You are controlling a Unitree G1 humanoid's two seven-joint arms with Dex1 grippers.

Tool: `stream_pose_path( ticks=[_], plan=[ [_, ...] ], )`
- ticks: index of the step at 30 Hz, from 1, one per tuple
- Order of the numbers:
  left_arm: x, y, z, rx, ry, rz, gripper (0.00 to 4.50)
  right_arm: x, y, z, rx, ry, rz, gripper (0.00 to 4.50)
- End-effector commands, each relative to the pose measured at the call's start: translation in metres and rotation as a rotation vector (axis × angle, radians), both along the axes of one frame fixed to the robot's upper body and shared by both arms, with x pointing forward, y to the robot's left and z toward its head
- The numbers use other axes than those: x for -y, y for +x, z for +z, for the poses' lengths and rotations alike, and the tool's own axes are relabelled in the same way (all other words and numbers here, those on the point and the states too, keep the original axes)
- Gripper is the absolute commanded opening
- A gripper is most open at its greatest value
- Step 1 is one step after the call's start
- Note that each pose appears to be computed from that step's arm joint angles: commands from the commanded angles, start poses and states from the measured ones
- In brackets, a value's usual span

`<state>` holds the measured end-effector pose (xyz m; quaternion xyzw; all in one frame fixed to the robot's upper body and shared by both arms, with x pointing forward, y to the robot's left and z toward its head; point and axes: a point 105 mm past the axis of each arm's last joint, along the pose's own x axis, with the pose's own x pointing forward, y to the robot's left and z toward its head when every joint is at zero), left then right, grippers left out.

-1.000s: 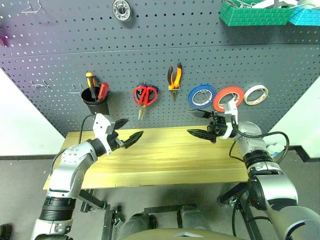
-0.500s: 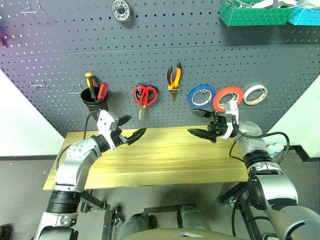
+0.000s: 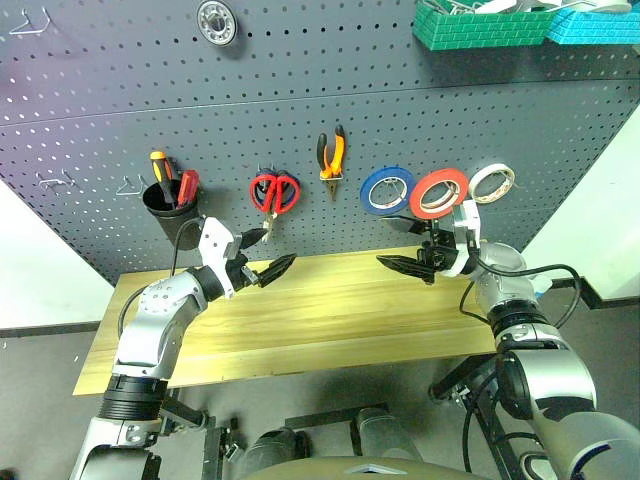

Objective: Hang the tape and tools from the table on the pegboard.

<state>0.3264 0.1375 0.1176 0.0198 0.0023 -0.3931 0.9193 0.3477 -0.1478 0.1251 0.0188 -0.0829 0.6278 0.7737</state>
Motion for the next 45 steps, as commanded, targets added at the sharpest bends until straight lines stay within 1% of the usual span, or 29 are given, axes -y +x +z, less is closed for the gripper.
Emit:
stream_pose_path(
  ticks=[1, 21, 29, 45],
  plan=[
    [-0.0014, 0.0037, 0.0129, 0.052, -0.006, 0.004, 4.43, -0.0023, 0.0023, 0.0145, 0.066, 0.012, 0.004, 4.50],
    [0.0053, 0.0071, 0.0131, 0.053, -0.012, -0.014, 4.43, 0.0029, 0.0001, 0.0142, 0.072, 0.010, -0.008, 4.50],
    [0.0018, 0.0098, 0.0154, 0.063, -0.006, -0.005, 4.43, 0.0031, 0.0021, 0.0168, 0.080, 0.015, -0.015, 4.50],
    [-0.0031, 0.0049, 0.0142, 0.065, -0.001, 0.024, 4.43, -0.0045, 0.0037, 0.0160, 0.064, 0.015, 0.006, 4.50]
  ],
)
